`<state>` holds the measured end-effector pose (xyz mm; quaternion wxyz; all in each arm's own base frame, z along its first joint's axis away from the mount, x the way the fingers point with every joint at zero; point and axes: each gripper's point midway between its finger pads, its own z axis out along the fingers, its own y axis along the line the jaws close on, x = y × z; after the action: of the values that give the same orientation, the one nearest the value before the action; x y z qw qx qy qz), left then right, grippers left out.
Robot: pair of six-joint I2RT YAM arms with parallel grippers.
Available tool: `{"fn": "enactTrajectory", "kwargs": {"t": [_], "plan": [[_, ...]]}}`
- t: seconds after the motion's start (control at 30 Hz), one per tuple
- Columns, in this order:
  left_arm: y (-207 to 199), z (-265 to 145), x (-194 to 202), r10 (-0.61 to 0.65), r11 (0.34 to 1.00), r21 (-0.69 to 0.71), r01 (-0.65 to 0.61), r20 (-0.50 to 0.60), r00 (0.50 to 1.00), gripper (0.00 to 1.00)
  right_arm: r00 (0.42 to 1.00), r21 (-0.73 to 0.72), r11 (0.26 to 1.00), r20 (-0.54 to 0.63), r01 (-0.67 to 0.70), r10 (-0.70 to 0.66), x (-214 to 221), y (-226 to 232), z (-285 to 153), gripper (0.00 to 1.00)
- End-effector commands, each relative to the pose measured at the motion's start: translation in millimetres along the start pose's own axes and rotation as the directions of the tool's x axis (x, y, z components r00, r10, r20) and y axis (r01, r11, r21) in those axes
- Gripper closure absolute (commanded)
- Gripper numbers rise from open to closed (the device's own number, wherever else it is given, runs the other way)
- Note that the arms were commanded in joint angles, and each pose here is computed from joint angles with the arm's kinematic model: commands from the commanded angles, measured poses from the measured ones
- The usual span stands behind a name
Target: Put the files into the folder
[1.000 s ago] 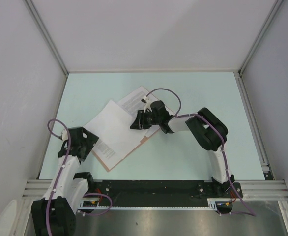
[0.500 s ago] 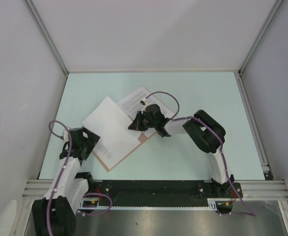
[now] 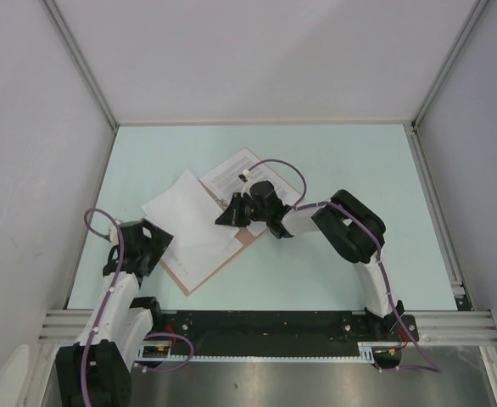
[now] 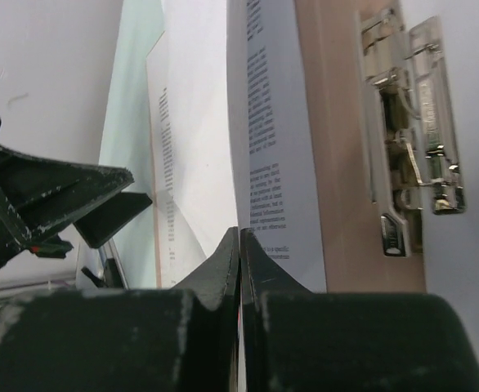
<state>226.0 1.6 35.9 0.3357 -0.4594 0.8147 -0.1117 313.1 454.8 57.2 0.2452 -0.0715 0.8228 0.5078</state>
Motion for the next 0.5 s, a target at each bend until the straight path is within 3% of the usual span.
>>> {"fn": "enactTrajectory", "kwargs": {"t": [0.0,0.17,0.33,0.47], "plan": [[0,0,5,0.002,1.000,0.012,-0.001,-0.024,1.000,0.00,0.996,-0.142,0.988,-0.049,0.062,-0.069,8,13,3,1.00],[0,0,4,0.008,1.000,0.014,-0.007,-0.023,1.000,0.00,0.991,-0.203,0.976,-0.085,0.085,-0.103,17,16,1,1.00],[-2,-1,3,0.008,1.000,0.018,-0.007,-0.021,1.000,0.00,0.989,-0.172,0.980,-0.093,0.097,-0.114,18,10,-1,1.00],[-2,0,4,0.009,1.000,0.014,-0.009,-0.028,1.000,0.00,0.985,-0.125,0.981,-0.075,0.146,-0.156,8,6,-7,0.74]]}}
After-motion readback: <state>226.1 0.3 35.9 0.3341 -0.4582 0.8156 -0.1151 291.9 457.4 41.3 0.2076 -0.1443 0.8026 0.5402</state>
